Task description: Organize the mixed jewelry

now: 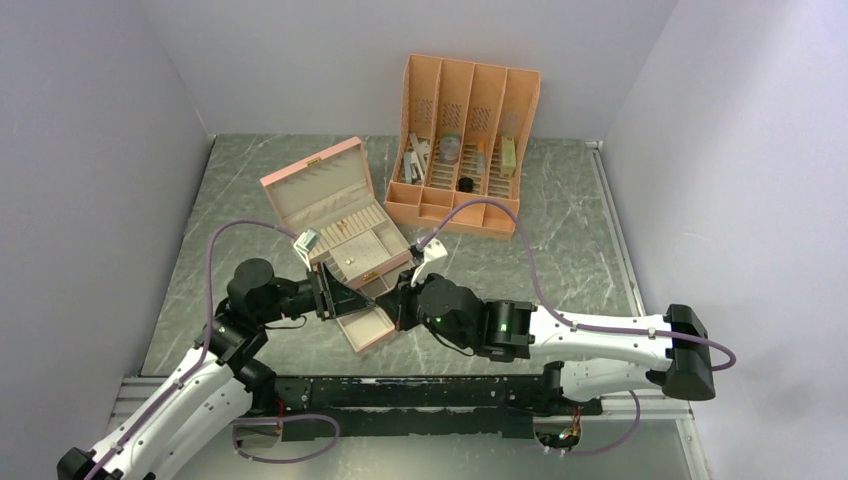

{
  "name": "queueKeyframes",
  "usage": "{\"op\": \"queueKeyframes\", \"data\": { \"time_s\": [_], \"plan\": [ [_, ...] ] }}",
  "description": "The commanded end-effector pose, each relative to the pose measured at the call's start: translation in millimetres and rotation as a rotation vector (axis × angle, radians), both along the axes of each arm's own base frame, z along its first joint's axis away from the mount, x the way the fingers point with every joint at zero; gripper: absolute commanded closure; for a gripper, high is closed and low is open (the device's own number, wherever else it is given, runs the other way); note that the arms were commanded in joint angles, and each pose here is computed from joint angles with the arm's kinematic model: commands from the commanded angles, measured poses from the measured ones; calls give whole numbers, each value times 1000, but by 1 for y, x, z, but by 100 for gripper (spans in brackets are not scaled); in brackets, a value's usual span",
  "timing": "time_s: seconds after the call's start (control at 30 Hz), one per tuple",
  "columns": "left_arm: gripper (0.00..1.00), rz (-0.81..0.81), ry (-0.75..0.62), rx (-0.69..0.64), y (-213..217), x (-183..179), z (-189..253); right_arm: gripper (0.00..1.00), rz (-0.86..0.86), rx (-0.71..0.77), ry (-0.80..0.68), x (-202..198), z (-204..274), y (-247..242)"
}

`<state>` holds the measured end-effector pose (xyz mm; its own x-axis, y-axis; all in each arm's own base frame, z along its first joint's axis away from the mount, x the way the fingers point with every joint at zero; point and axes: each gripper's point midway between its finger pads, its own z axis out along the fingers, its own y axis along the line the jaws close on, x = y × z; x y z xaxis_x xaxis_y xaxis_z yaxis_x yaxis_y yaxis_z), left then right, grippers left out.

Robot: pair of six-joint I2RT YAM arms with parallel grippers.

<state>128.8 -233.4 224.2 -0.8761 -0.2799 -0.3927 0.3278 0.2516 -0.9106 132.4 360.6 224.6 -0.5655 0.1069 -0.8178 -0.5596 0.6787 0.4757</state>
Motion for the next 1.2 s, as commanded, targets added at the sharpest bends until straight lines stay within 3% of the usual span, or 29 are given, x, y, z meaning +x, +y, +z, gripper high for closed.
{"op": "queueKeyframes", "data": {
  "time_s": [0.0,0.07,0.27,0.37,0.5,0.83,1.17],
  "plan": [
    [87,-19,-24,-8,-1,-1,2,100,-20,44,-21,2,15,-1],
    [95,-13,-27,-6,0,0,2,100,-21,43,-21,2,14,-1],
    [95,-8,-45,-9,0,0,6,100,-33,36,-16,2,13,-6],
    [95,-4,-55,15,2,0,5,80,-21,45,-10,-2,15,-11],
    [95,-17,-113,32,3,-1,6,68,24,50,-17,-8,22,-21],
    [95,-216,-342,-72,-2,-32,40,65,313,112,-12,-53,43,-25],
    [95,-381,-453,-166,1,-64,70,60,400,214,5,-69,65,-21]
  ]
}}
